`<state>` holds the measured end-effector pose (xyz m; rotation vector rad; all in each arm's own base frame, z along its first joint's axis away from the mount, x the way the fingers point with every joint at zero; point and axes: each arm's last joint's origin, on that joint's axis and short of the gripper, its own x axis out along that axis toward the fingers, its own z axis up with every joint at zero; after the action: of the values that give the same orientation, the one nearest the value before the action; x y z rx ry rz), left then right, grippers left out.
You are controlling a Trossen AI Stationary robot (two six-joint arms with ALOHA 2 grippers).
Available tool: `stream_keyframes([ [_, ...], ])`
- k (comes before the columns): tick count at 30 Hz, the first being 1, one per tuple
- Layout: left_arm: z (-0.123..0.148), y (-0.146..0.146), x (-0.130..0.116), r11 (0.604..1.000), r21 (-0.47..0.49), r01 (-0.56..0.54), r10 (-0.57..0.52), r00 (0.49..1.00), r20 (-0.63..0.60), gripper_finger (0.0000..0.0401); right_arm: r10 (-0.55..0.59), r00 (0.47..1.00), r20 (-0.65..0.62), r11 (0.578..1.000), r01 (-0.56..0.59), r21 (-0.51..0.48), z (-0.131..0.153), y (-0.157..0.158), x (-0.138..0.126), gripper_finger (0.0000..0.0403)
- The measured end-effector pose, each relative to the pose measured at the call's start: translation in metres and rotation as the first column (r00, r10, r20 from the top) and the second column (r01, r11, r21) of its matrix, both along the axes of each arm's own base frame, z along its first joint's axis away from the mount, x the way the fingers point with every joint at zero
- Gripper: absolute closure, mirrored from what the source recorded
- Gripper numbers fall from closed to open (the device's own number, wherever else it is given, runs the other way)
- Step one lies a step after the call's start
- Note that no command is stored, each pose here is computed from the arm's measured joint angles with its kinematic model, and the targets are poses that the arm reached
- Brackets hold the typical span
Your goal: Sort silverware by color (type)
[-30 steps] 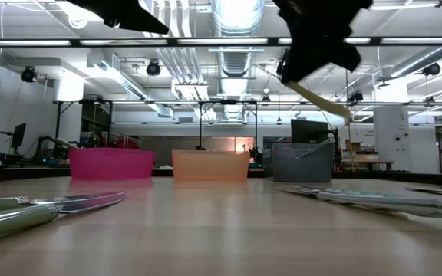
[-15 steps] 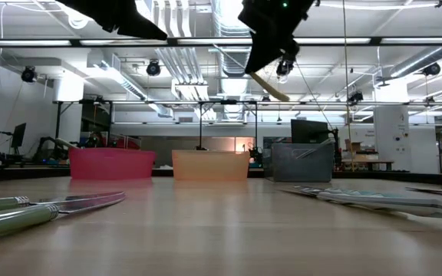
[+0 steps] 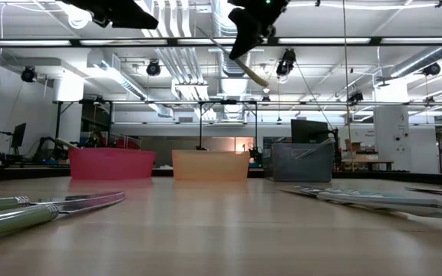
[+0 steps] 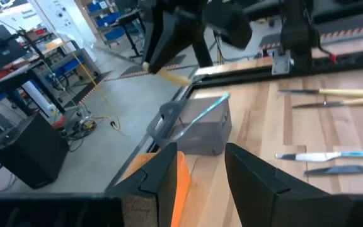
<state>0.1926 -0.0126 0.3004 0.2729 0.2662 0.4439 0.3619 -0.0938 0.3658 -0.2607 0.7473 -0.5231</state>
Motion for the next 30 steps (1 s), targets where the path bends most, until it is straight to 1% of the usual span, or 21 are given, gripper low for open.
stream_keyframes([
  [3, 0.004, 0.001, -0.006, 1.000, -0.013, -0.002, 0.002, 1.000, 0.019, 0.0286, 0.026, 0.999, -0.028, 0.998, -0.027, -0.052, 0.004, -0.009, 0.012, 0.0379],
  [6, 0.005, 0.002, -0.010, 1.000, -0.023, -0.004, 0.004, 1.000, 0.031, 0.0286, 0.040, 0.995, -0.096, 0.995, -0.048, -0.085, 0.003, -0.023, 0.024, 0.0379],
  [13, 0.007, 0.002, -0.014, 0.999, -0.044, -0.007, 0.009, 0.999, 0.050, 0.0286, 0.015, 0.960, -0.280, 0.997, -0.034, -0.064, -0.010, -0.059, 0.044, 0.0379],
  [18, 0.007, 0.003, -0.016, 0.998, -0.054, -0.015, 0.018, 0.999, 0.048, 0.0286, -0.003, 0.931, -0.366, 1.000, -0.001, -0.009, -0.021, -0.077, 0.050, 0.0379],
  [21, 0.007, 0.004, -0.017, 0.997, -0.040, -0.067, 0.068, 0.997, 0.042, 0.0286, 0.005, 0.910, -0.414, 0.999, 0.009, 0.032, -0.030, -0.084, 0.053, 0.0379],
  [26, 0.007, 0.007, -0.020, 0.983, 0.038, -0.178, 0.177, 0.984, 0.023, 0.0286, 0.076, 0.882, -0.465, 0.988, -0.004, 0.153, -0.049, -0.089, 0.057, 0.0379],
  [30, 0.008, 0.009, -0.021, 0.965, 0.109, -0.239, 0.240, 0.971, -0.001, 0.0286, 0.098, 0.847, -0.523, 0.980, 0.011, 0.200, -0.064, -0.090, 0.057, 0.0379],
])
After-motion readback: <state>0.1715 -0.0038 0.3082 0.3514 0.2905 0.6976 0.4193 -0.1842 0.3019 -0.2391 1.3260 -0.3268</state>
